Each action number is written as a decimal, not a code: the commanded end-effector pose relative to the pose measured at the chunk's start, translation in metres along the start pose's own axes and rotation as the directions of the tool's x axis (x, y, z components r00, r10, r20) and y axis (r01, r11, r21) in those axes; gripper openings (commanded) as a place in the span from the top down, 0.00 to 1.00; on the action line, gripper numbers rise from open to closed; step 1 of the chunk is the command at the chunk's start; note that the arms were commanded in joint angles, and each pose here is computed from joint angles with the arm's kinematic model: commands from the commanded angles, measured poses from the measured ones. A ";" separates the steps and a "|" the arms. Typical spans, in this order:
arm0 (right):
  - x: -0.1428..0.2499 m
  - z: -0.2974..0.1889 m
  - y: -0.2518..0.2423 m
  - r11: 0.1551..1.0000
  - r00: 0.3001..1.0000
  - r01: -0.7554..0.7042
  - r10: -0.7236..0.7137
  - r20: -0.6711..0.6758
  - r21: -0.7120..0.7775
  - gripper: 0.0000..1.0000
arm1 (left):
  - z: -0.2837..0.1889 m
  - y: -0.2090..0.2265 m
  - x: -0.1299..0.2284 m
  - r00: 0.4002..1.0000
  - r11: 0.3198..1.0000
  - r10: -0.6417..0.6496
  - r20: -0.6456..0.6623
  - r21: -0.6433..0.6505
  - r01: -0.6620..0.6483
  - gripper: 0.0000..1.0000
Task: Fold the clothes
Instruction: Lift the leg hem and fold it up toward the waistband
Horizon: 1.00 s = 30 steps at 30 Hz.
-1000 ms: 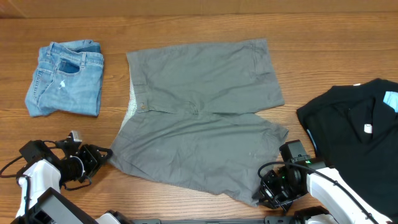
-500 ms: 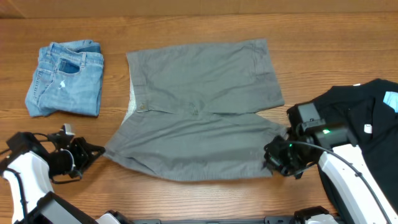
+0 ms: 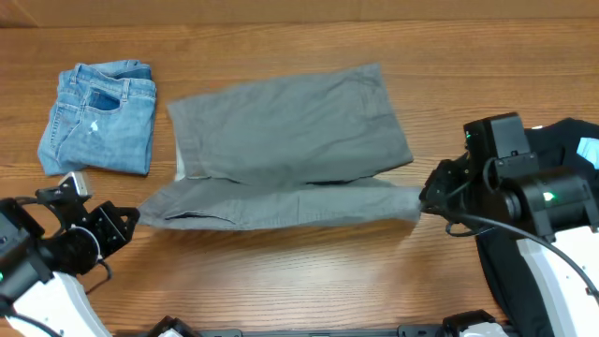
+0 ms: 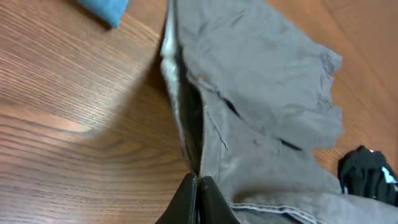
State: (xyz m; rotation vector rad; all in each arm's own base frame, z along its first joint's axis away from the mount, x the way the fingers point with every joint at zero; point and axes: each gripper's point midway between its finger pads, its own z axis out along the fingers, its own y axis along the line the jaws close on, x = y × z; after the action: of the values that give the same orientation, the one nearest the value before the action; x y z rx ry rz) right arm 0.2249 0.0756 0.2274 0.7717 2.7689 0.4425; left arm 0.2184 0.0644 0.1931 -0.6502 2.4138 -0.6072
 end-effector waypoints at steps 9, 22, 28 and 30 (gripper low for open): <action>-0.046 -0.089 0.036 0.991 0.953 0.057 -0.017 0.302 -0.124 0.96 | -0.027 -0.010 0.003 0.994 0.995 0.067 0.081 -0.083 -0.060 0.96; -0.148 0.015 0.112 0.986 0.936 0.111 -0.061 0.345 -0.126 0.96 | 0.013 0.007 -0.036 0.990 0.980 0.123 0.070 -0.164 -0.111 0.96; -0.192 0.059 0.142 0.975 0.910 0.132 -0.048 0.412 -0.177 0.96 | 0.079 -0.007 -0.079 0.969 0.967 0.230 0.085 -0.128 -0.219 0.96; -0.205 0.072 0.146 0.974 0.904 0.130 -0.040 0.425 -0.186 0.96 | 0.105 -0.014 -0.094 0.959 0.962 0.262 0.106 -0.107 -0.251 0.96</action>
State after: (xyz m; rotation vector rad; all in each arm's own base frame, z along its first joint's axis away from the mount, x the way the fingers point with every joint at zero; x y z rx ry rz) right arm 0.4694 0.1125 0.2395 0.5936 2.3419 0.5192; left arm 0.3256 0.0800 0.1809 -0.3775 2.3651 -0.3558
